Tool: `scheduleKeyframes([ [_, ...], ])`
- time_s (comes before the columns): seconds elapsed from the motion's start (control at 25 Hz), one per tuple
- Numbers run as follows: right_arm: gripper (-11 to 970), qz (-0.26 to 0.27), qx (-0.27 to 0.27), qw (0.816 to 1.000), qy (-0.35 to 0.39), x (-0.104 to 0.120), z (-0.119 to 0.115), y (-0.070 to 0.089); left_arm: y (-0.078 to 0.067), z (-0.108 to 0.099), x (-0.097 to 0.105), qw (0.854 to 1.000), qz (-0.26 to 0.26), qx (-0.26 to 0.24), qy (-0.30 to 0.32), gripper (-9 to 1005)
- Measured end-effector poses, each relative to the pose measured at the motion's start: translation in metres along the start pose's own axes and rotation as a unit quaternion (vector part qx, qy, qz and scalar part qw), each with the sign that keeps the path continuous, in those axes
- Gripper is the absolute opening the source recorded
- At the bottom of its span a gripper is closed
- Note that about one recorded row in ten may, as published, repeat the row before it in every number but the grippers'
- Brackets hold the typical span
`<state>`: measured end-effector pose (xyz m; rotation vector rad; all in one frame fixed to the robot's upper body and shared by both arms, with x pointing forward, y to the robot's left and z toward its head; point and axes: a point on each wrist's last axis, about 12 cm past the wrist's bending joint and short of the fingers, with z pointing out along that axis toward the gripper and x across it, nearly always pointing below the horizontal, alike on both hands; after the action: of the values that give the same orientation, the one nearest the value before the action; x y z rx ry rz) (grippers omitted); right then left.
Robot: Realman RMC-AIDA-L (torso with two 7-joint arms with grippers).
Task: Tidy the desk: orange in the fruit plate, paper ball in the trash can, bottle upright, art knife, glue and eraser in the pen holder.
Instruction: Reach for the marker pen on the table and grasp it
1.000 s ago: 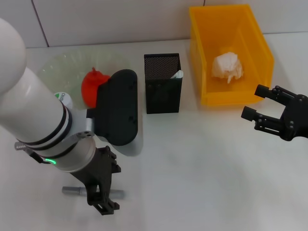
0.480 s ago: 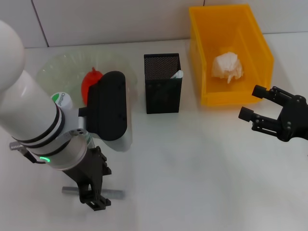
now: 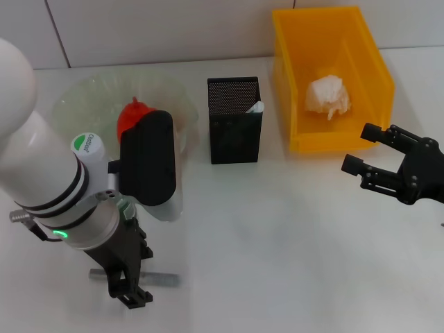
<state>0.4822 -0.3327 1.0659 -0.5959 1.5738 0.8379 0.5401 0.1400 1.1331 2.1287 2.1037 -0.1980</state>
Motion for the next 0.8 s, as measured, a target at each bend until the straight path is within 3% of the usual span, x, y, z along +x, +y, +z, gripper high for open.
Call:
scheduleKeyframes([
  [0.56,820,0.000,-0.002,1.000,0.000,0.0001,0.0012,0.0008,0.0021,0.0012,0.0033,1.000,-0.005,-0.001,0.007,571],
  [0.6,820,0.000,-0.002,1.000,0.000,0.0001,0.0012,0.0008,0.0022,0.0016,0.0039,1.000,-0.006,-0.001,0.010,526],
  [0.8,820,-0.001,-0.002,1.000,0.000,0.0000,0.0012,0.0007,0.0023,0.0020,0.0045,1.000,-0.005,-0.001,0.012,527],
])
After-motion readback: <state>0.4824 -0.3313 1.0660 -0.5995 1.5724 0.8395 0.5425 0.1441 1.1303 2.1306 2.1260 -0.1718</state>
